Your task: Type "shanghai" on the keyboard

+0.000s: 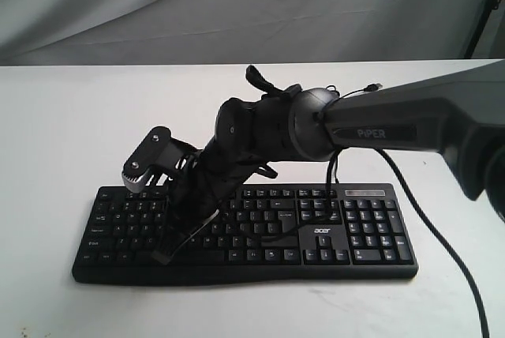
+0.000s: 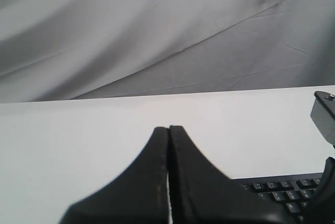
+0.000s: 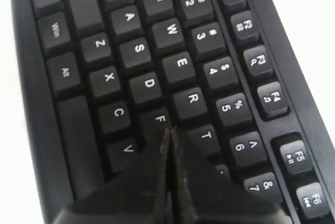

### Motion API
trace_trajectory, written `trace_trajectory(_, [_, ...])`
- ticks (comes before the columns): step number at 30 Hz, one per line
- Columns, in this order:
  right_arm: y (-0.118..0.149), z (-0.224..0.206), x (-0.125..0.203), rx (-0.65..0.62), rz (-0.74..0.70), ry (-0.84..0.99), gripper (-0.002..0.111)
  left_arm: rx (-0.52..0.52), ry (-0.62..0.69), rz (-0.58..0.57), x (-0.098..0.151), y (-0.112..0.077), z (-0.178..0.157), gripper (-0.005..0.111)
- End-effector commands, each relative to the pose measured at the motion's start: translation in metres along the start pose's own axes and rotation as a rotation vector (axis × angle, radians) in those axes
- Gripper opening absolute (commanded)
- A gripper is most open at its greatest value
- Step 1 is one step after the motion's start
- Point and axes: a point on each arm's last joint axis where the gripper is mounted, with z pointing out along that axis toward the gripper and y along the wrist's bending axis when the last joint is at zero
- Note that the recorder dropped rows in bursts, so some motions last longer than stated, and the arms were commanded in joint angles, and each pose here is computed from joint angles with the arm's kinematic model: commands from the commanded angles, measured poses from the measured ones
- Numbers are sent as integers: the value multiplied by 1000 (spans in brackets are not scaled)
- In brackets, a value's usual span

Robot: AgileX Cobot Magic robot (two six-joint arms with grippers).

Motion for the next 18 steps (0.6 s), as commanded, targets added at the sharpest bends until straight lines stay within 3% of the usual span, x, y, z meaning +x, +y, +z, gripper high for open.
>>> trace_trajectory(1, [-1, -2, 0, 1, -3, 3, 0, 7, -6, -4, 0, 0, 0, 0])
trace_trajectory(9, [-1, -32, -13, 63, -34, -30, 0, 7, -6, -4, 0, 0, 0, 0])
trace_trajectory(18, [-3, -33, 0, 65, -4, 9, 0, 7, -6, -4, 0, 0, 0, 0])
